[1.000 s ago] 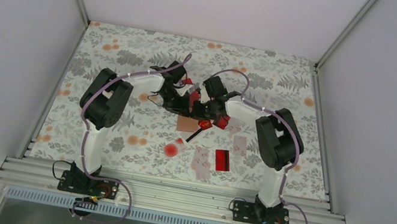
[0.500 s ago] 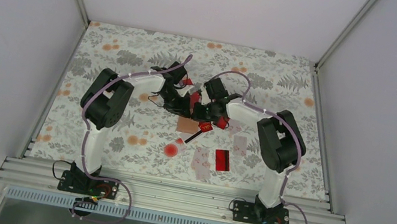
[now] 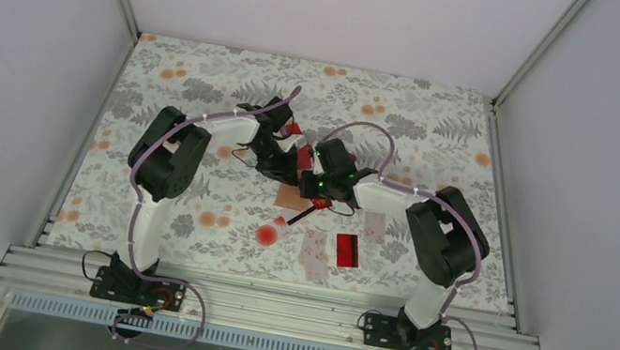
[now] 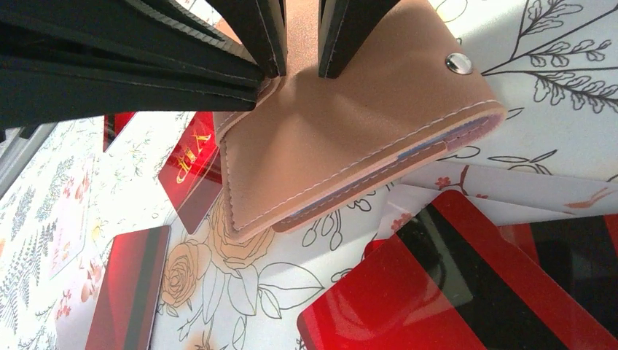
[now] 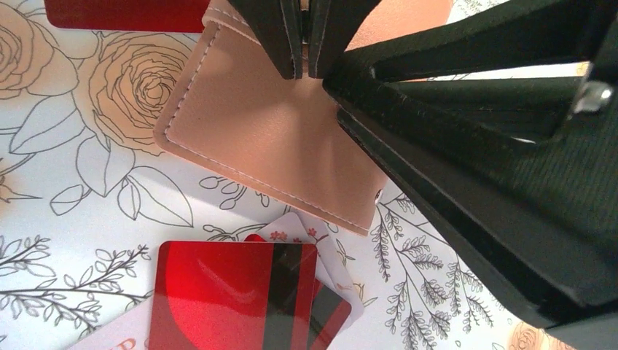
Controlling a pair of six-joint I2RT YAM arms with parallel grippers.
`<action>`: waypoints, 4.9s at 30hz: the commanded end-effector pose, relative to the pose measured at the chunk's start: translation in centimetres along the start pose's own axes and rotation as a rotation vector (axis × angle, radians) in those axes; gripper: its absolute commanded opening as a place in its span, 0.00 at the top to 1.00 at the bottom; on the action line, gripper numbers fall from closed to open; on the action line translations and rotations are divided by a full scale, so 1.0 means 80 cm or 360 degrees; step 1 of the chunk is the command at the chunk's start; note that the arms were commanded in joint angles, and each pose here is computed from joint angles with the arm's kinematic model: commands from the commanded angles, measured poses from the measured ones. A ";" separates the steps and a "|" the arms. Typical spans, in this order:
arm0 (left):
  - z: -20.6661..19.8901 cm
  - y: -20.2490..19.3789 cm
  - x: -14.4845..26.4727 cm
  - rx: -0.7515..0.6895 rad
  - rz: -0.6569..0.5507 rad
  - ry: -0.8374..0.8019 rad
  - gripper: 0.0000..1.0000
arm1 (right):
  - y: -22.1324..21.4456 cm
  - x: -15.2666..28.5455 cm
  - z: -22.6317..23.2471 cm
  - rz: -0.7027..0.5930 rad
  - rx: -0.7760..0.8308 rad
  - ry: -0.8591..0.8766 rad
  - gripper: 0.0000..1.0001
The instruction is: Put the credit cards into the card holder
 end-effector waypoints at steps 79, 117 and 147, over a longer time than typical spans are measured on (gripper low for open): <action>0.006 -0.099 0.155 0.0156 -0.0401 0.0522 0.54 | 0.067 -0.073 0.081 0.0391 0.0196 0.0036 0.56; 0.028 -0.208 0.285 -0.0133 -0.1921 0.1902 0.00 | 0.050 0.302 -0.088 -0.1417 0.0213 -0.0930 0.00; 0.160 -0.185 0.234 -0.0213 -0.2104 0.1764 0.04 | 0.047 0.189 -0.242 -0.1616 0.0412 -0.0365 0.01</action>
Point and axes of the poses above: each gripper's point midway between its finger pads, its own x axis back along the fingers, its own z axis along the line the jaws close on, y = z × x, the point moved 10 cm from there along x, back along the fingers, and after that the axes turned 9 degrees about -x, right-handed, at the moved point
